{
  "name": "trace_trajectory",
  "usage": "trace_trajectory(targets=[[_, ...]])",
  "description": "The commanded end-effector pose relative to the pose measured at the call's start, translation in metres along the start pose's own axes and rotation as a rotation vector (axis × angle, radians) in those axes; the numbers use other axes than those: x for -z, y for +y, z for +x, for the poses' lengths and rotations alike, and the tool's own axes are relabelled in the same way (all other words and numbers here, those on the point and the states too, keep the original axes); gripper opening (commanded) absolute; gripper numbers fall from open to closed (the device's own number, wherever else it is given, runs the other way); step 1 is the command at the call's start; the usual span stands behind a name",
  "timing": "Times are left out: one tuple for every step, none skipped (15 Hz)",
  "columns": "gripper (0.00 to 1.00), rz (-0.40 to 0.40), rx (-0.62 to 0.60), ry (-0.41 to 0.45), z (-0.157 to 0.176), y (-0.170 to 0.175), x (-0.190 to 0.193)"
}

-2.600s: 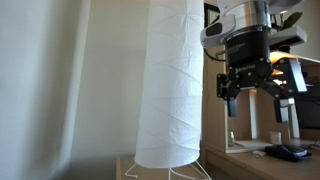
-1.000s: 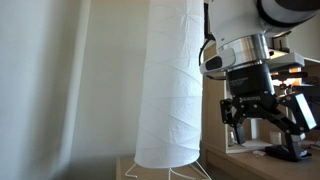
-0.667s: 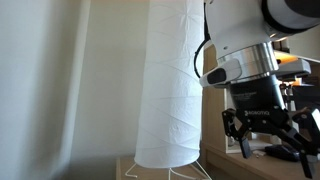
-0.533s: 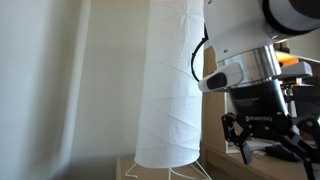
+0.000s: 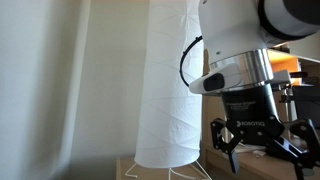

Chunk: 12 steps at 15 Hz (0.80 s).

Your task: Close the drawer on the right

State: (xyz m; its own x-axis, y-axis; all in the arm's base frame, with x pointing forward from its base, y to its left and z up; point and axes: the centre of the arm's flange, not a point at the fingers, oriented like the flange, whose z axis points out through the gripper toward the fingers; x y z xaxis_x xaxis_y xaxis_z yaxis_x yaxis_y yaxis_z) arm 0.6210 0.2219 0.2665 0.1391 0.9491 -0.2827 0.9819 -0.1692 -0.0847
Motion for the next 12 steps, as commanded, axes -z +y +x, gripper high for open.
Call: trace_trajectory(targets=[[1.0,-0.004,0.112,0.063,0.002,0.02,-0.004],[1.0,0.004,0.121,0.082,0.001,0.024,-0.006],[1.0,0.031,0.111,0.113,-0.001,0.028,-0.007],[1.0,0.069,0.089,0.155,-0.004,0.032,-0.01],[1.0,0.095,0.07,0.185,-0.005,0.035,-0.013],[1.0,0.128,0.059,0.223,-0.005,0.04,-0.015],[1.0,0.16,0.058,0.262,-0.005,0.044,-0.018],[1.0,0.182,0.051,0.287,-0.003,0.048,-0.02],[1.0,0.192,0.042,0.302,-0.001,0.051,-0.023],[1.0,0.202,0.026,0.313,0.002,0.052,-0.026],[1.0,0.206,0.012,0.32,0.004,0.054,-0.027],[1.0,0.176,0.019,0.293,-0.005,0.042,-0.032]])
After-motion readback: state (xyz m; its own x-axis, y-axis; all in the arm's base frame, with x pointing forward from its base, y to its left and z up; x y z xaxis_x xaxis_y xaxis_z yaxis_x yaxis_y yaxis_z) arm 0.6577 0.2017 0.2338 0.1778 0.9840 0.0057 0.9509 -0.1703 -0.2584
